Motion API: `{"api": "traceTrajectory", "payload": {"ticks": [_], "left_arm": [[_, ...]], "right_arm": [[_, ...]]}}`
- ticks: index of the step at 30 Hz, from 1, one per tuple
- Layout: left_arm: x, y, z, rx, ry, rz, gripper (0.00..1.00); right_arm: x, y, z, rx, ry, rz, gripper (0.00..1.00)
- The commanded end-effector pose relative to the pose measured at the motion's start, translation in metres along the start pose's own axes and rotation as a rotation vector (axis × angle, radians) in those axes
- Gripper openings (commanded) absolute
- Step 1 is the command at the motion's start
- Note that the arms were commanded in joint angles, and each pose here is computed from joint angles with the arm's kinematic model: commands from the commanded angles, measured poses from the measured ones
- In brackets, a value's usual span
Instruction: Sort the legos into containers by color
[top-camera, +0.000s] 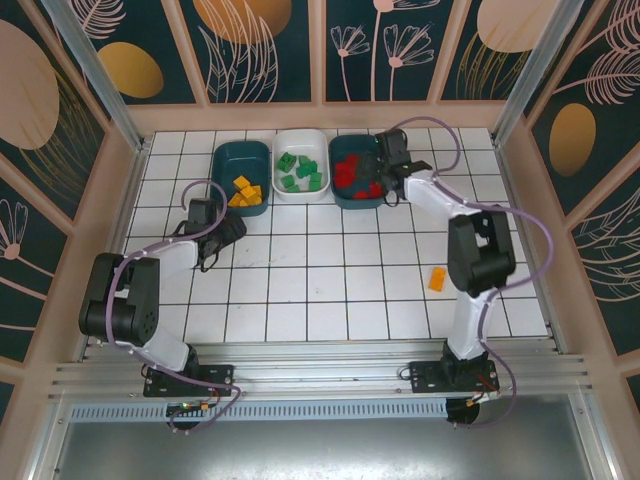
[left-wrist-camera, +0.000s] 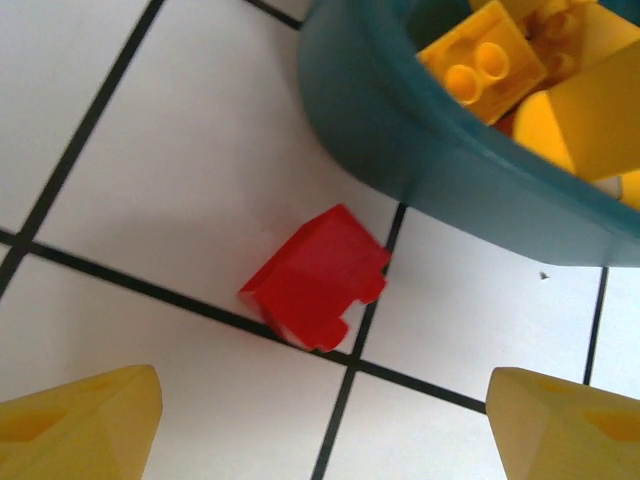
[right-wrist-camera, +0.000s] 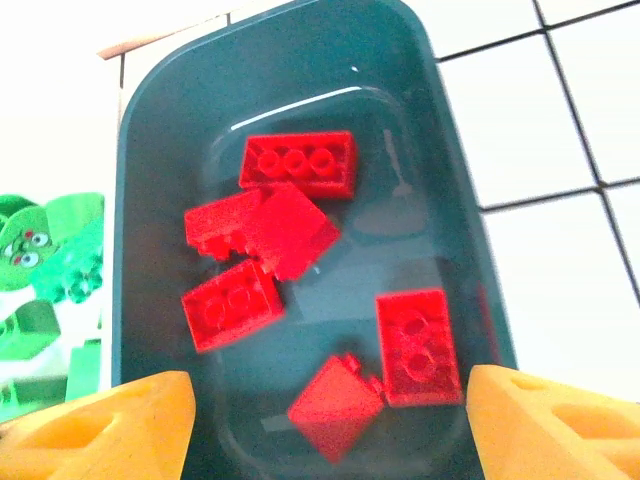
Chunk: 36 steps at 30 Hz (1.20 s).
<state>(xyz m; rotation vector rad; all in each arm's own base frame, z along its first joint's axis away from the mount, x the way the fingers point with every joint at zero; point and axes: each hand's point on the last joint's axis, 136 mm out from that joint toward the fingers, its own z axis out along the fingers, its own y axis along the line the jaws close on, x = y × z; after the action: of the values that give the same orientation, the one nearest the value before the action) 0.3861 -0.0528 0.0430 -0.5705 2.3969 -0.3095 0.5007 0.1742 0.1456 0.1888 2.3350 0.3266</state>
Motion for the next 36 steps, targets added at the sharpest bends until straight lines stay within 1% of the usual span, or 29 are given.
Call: {"api": "traceTrajectory", "payload": {"ticks": [1,7,9,14,17,20,26,30,36], "left_arm": [[-0.014,-0.008,0.004,-0.002,-0.028,0.071,0.84],[-0.015,-0.012,0.021,-0.011,0.004,0.132,0.82],[-0.011,-0.009,0.030,-0.025,0.030,0.151,0.81],[-0.012,-0.005,0.035,-0.052,0.028,0.183,0.77],[-0.013,-0.003,0.038,-0.065,0.032,0.197,0.72],[-0.012,-0.005,0.038,-0.057,0.036,0.201,0.64],[-0.009,-0.004,0.036,-0.055,0.046,0.206,0.56],[-0.005,-0.005,0.037,-0.043,0.058,0.206,0.46],[-0.005,-0.006,0.035,-0.034,0.061,0.201,0.38]], "right_arm": [[-0.001,-0.006,-0.029,-0.008,-0.063,0.018,0.73],[0.026,-0.022,-0.045,-0.004,-0.037,0.027,0.73],[0.027,-0.027,-0.048,0.002,-0.036,0.029,0.73],[0.028,-0.031,-0.055,-0.006,-0.042,0.035,0.73],[0.029,-0.030,-0.055,-0.015,-0.040,0.035,0.72],[0.031,-0.030,-0.054,-0.022,-0.037,0.036,0.72],[0.032,-0.032,-0.055,-0.028,-0.037,0.041,0.72],[0.029,-0.033,-0.058,-0.038,-0.041,0.046,0.71],[0.028,-0.040,-0.063,-0.046,-0.049,0.061,0.71]]}}
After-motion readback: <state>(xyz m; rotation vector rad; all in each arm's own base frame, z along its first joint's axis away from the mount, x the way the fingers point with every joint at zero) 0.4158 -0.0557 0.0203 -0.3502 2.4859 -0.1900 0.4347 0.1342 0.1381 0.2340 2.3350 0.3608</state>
